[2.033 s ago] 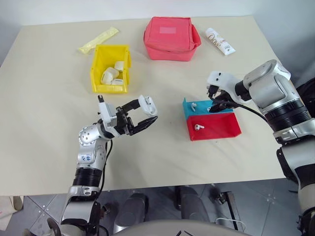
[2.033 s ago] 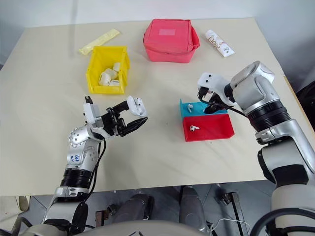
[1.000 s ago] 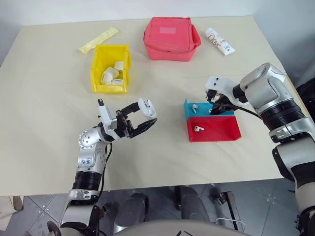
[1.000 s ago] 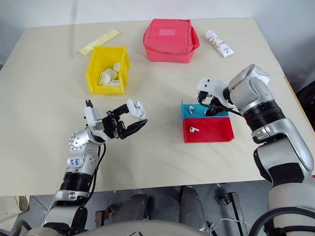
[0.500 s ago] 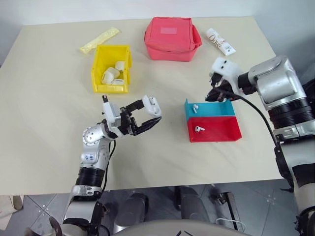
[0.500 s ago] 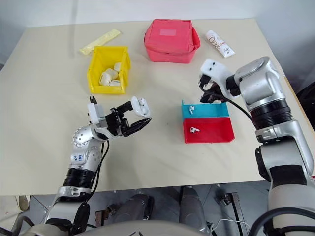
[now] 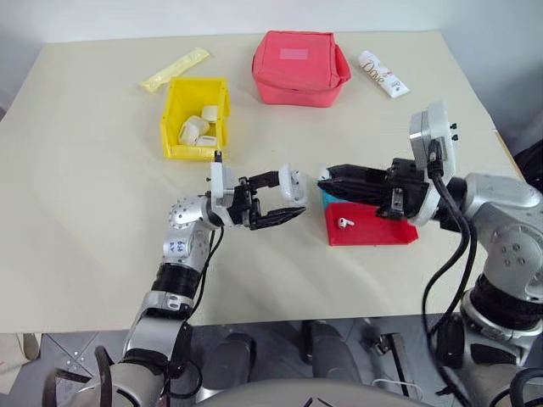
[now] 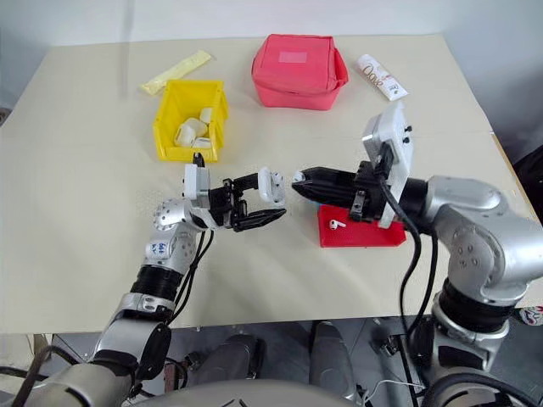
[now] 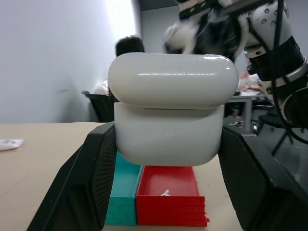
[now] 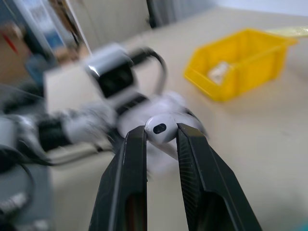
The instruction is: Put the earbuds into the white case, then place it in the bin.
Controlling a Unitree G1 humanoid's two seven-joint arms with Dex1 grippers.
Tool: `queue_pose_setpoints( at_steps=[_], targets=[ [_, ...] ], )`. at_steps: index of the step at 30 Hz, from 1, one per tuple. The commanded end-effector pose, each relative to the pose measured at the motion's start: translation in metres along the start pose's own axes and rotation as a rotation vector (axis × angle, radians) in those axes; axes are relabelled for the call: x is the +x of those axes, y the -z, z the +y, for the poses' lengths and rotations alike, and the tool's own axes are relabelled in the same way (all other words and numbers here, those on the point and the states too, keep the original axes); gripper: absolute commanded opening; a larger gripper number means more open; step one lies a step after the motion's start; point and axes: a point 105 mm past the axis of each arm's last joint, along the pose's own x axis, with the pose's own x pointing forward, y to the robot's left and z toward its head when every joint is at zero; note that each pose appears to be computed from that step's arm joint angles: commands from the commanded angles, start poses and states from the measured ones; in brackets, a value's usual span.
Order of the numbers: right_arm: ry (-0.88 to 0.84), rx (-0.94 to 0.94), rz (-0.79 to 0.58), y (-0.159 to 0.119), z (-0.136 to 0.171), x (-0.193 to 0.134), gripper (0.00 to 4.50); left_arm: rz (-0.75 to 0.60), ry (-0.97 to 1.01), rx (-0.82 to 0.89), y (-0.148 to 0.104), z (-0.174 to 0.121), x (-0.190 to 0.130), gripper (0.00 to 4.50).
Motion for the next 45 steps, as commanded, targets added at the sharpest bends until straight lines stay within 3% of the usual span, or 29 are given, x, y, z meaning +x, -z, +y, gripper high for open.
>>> queue_pose_setpoints(
  at_steps=[1,7,31,45],
  targets=[
    [-0.011,0.020,-0.054,-0.004,0.016,0.002,0.50,-0.011,0.047,0.007,-0.004,0.002,0.006,2.77],
    [0.024,0.095,-0.111,0.001,0.018,0.012,0.50,-0.027,0.090,0.006,-0.008,0.005,0.013,2.77],
    [0.116,0.186,-0.040,0.040,-0.004,0.006,0.50,-0.111,0.123,0.020,-0.028,0.001,0.013,2.77],
    [0.140,0.242,0.083,0.062,-0.021,0.012,0.50,-0.126,0.150,0.053,-0.030,-0.010,0.013,2.77]
  ],
)
